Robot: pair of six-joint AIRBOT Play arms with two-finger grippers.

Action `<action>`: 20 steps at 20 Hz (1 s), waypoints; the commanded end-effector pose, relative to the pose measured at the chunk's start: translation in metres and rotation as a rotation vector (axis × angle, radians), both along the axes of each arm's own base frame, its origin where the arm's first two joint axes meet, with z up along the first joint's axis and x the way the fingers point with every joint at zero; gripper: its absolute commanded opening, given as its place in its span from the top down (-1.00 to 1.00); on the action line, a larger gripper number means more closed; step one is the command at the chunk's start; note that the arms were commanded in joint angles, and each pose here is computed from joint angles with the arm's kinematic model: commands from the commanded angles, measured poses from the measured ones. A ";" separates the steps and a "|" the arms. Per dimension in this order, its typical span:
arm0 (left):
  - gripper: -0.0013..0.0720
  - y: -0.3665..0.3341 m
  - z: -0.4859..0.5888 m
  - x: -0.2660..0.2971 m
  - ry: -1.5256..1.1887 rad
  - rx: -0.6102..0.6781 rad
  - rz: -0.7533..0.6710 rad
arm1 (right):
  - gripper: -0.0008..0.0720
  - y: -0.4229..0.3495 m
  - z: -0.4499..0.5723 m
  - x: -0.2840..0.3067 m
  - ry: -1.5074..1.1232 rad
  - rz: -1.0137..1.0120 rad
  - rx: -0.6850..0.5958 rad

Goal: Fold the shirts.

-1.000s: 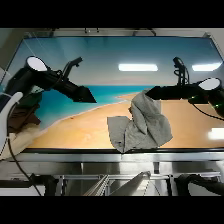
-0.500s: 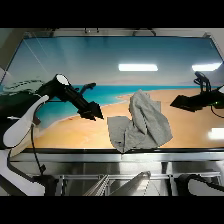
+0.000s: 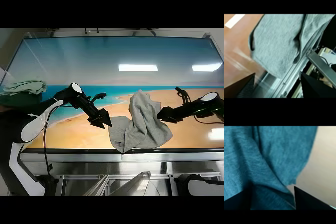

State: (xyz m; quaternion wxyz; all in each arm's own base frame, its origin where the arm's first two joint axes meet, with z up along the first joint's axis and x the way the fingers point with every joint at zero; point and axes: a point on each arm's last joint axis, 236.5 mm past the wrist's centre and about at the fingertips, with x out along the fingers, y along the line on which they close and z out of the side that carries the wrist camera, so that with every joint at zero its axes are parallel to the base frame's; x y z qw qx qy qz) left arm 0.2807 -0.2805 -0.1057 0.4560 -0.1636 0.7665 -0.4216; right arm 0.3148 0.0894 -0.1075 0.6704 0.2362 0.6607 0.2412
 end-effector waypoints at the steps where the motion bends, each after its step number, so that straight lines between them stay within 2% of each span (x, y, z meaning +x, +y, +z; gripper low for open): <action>1: -0.55 -0.013 -0.010 0.023 -0.062 -0.005 0.094 | -0.44 0.026 -0.007 -0.006 0.000 0.065 0.026; 2: -0.37 -0.013 -0.012 0.026 -0.074 -0.001 0.105 | -0.17 0.030 -0.005 -0.005 -0.009 0.069 0.037; 3: -0.27 -0.015 -0.012 0.027 -0.072 -0.006 0.113 | -0.15 0.033 -0.002 -0.003 -0.013 0.061 0.052; 4: -0.09 -0.019 -0.009 0.029 -0.063 -0.026 0.129 | -0.15 0.035 0.000 0.000 -0.018 0.051 0.066; 7: 0.54 -0.036 0.006 0.047 -0.108 -0.114 0.178 | -0.14 0.042 0.006 0.005 -0.030 0.032 0.102; 8: 0.92 -0.037 0.008 0.052 -0.131 -0.118 0.178 | 0.12 0.043 0.007 0.005 -0.030 0.029 0.108; 10: 0.93 -0.040 0.019 0.063 -0.172 -0.139 0.171 | 0.75 0.047 0.013 0.002 -0.038 0.056 0.139; 11: 0.93 -0.042 0.026 0.069 -0.192 -0.153 0.165 | 0.94 0.051 0.020 0.002 -0.050 0.080 0.164; 15: 0.94 -0.025 0.108 0.108 -0.389 -0.230 0.198 | 0.94 0.049 0.102 0.032 -0.232 0.113 0.232; 18: 0.94 0.018 0.222 0.136 -0.653 -0.292 0.277 | 0.94 0.030 0.238 0.071 -0.615 0.027 0.276; 20: 0.93 0.055 0.313 0.138 -0.867 -0.316 0.348 | 0.94 0.016 0.350 0.066 -0.931 -0.029 0.300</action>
